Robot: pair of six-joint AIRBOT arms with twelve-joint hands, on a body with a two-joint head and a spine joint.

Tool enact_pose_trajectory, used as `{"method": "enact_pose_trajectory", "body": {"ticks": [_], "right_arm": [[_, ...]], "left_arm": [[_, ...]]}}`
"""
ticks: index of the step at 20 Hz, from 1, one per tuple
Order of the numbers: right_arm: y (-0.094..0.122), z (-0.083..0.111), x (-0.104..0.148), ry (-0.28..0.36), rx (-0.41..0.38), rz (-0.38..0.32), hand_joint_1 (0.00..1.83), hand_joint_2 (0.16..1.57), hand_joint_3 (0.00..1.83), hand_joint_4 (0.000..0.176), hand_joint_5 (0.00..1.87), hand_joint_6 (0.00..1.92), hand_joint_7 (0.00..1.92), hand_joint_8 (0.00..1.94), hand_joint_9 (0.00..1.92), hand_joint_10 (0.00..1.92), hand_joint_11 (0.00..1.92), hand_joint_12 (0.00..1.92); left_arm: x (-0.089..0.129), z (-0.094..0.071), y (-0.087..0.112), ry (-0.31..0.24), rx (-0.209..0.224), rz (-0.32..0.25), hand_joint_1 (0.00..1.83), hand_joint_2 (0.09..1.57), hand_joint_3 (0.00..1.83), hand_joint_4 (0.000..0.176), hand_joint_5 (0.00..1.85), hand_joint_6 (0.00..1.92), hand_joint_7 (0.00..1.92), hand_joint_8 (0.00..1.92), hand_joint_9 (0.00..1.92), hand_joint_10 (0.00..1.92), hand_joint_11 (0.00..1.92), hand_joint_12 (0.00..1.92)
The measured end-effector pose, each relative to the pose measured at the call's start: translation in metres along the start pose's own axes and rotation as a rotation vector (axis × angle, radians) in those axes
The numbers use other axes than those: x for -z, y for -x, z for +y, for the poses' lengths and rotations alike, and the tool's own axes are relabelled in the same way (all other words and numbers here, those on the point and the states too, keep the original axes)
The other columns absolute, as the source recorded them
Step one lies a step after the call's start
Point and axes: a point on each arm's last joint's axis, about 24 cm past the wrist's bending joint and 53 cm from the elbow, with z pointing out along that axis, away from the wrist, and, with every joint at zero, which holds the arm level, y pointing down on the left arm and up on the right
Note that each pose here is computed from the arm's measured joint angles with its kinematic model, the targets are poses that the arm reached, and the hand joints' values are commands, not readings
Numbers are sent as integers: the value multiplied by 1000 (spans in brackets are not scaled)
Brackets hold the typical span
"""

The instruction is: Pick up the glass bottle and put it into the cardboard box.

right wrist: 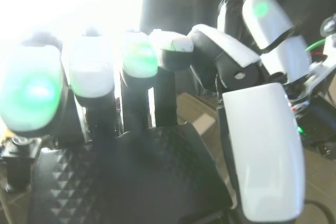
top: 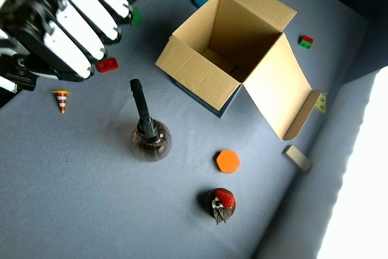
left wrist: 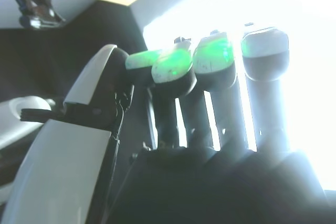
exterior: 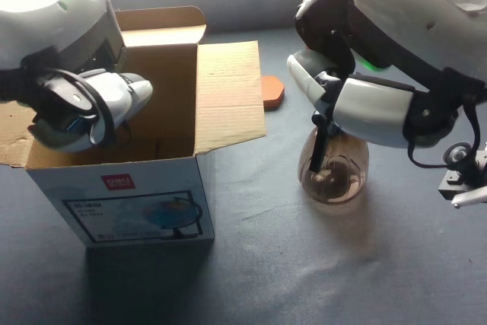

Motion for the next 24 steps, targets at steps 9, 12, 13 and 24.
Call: {"method": "enact_pose_trajectory", "body": {"ticks": [9,12,13,24], "right_arm": [[0,2,0,5,10,4,80,1274,12,0,162,271,288,0,213,238,0,810],[-5,3,-1,11,9,25,111,1273,1,0,197,181,291,0,239,147,0,746],[-7,0,-2,11,-12,39,125,1270,0,0,192,168,291,0,237,137,0,739],[-9,-27,-2,175,-88,225,129,1258,0,0,152,41,203,0,220,48,0,667]], "left_arm": [[25,-3,-7,42,25,27,23,1329,4,24,123,0,132,0,143,1,0,621],[41,0,-19,84,47,75,0,1327,1,20,98,0,95,1,101,0,0,594],[47,-2,-17,85,48,76,0,1326,0,18,97,0,93,0,98,0,0,593],[104,18,-49,216,91,130,0,1320,0,13,75,0,132,1,125,0,0,620]]}}
